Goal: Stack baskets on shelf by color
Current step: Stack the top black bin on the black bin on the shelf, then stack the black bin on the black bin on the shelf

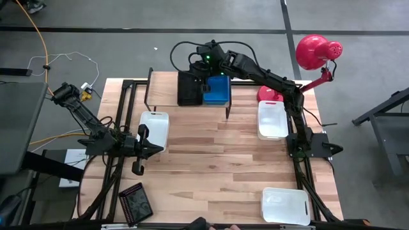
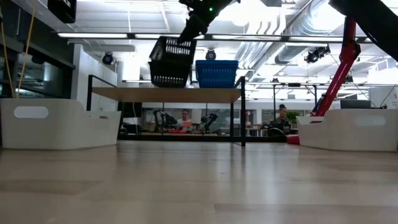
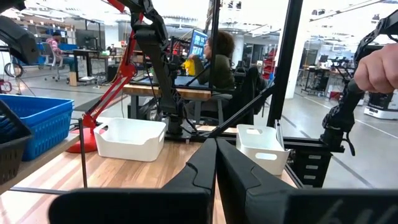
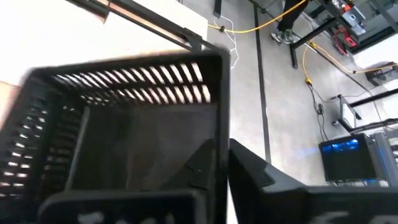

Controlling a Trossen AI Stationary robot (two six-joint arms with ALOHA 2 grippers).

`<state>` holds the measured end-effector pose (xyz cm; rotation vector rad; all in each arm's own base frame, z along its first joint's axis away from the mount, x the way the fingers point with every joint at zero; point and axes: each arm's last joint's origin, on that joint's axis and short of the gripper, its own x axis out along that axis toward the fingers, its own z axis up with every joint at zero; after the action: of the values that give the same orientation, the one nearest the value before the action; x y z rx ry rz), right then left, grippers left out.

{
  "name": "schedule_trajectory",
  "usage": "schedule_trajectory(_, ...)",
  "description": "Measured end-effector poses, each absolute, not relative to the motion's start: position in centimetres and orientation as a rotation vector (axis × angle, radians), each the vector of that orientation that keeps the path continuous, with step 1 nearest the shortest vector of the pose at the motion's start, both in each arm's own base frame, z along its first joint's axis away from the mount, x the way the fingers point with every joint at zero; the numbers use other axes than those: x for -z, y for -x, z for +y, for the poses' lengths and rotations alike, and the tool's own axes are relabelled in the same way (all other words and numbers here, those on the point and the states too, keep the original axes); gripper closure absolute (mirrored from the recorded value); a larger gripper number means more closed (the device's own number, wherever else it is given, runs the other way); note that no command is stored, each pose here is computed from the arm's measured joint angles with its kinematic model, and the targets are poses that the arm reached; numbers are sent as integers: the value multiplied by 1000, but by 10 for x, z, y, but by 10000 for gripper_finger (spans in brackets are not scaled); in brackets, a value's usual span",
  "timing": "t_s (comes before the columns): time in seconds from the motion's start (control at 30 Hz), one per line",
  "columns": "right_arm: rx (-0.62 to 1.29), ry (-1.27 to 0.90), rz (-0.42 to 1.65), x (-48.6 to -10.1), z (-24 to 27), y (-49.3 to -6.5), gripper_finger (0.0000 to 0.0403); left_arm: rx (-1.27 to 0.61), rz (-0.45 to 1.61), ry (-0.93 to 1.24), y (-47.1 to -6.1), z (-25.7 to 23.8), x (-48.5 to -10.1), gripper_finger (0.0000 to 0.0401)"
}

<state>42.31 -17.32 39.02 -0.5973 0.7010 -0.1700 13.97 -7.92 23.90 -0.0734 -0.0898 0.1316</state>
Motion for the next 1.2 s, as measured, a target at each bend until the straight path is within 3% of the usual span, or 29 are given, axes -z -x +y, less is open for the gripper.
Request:
schedule_trajectory(0.3,215,571,707,-391,-174,-423,295,-132,-90,73,-140,-79,-239,401)
schedule_trajectory(0.47,222,571,711,-391,-174,-423,268,-132,-87,71,-140,-79,-239,401)
schedule_trajectory(0.7,214,531,883,-400,-155,-398,263,-131,-75,60,-140,-79,-237,401)
schedule_trajectory(0.93,36,193,1052,-410,-125,-353,263,-131,-69,56,-140,-79,-236,401)
schedule_trajectory(1.1,6,62,1259,-381,-103,-333,263,-132,-69,56,-140,-79,-236,401)
schedule_trajectory(1.2,1,41,1274,-354,-85,-310,263,-137,-69,56,-140,-79,-236,401)
